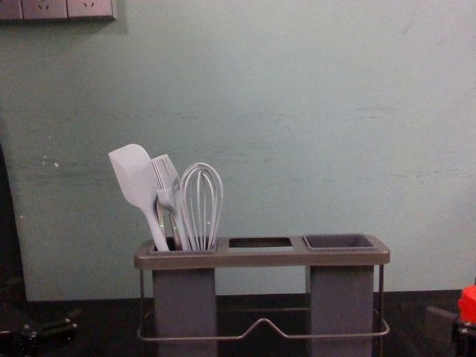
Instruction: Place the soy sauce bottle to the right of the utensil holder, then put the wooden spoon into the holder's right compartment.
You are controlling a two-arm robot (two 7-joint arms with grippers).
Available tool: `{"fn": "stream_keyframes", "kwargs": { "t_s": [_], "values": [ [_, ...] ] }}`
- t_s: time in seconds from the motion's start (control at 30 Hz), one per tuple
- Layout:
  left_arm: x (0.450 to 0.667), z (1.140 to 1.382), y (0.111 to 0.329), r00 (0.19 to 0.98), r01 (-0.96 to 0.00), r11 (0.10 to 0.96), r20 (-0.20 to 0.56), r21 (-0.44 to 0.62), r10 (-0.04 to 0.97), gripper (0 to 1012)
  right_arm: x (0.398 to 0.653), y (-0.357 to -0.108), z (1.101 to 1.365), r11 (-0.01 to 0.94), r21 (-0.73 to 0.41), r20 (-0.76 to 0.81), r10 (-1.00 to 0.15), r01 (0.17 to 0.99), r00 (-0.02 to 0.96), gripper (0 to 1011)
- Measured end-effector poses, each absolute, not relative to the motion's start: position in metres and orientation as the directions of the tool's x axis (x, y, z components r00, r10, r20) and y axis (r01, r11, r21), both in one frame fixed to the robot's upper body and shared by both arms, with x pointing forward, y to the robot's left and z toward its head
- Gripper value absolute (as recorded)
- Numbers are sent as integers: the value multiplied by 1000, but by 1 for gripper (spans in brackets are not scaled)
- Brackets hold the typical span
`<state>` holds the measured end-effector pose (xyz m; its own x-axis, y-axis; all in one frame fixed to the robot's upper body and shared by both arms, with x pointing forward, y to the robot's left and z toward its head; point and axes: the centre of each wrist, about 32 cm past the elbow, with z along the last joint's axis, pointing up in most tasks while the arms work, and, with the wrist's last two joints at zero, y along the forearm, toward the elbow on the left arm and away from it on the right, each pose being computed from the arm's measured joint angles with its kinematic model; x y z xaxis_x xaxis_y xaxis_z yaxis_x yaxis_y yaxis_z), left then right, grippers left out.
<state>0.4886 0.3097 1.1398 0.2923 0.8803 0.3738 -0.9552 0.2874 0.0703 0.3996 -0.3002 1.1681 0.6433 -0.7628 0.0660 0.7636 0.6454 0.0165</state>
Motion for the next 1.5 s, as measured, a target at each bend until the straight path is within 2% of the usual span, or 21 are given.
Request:
{"fn": "stream_keyframes", "kwargs": {
  "t_s": [0.1,0.27,0.83,1.17,1.5],
  "values": [
    [489,1140,310,292,-955,287,374,70,880,1005,399,-300,1168,645,18,67,-763,764,643,995],
    [489,1140,310,292,-955,287,374,70,880,1005,399,-301,1168,645,18,67,-763,764,643,908],
    [489,1140,310,292,-955,287,374,70,880,1005,399,-300,1169,649,19,61,-760,760,647,384],
    [489,1140,310,292,-955,287,374,70,880,1005,404,-305,1179,641,39,76,-767,767,637,381],
    [489,1140,310,292,-955,287,374,70,880,1005,427,-316,1196,626,61,100,-779,777,620,381]
  ]
}}
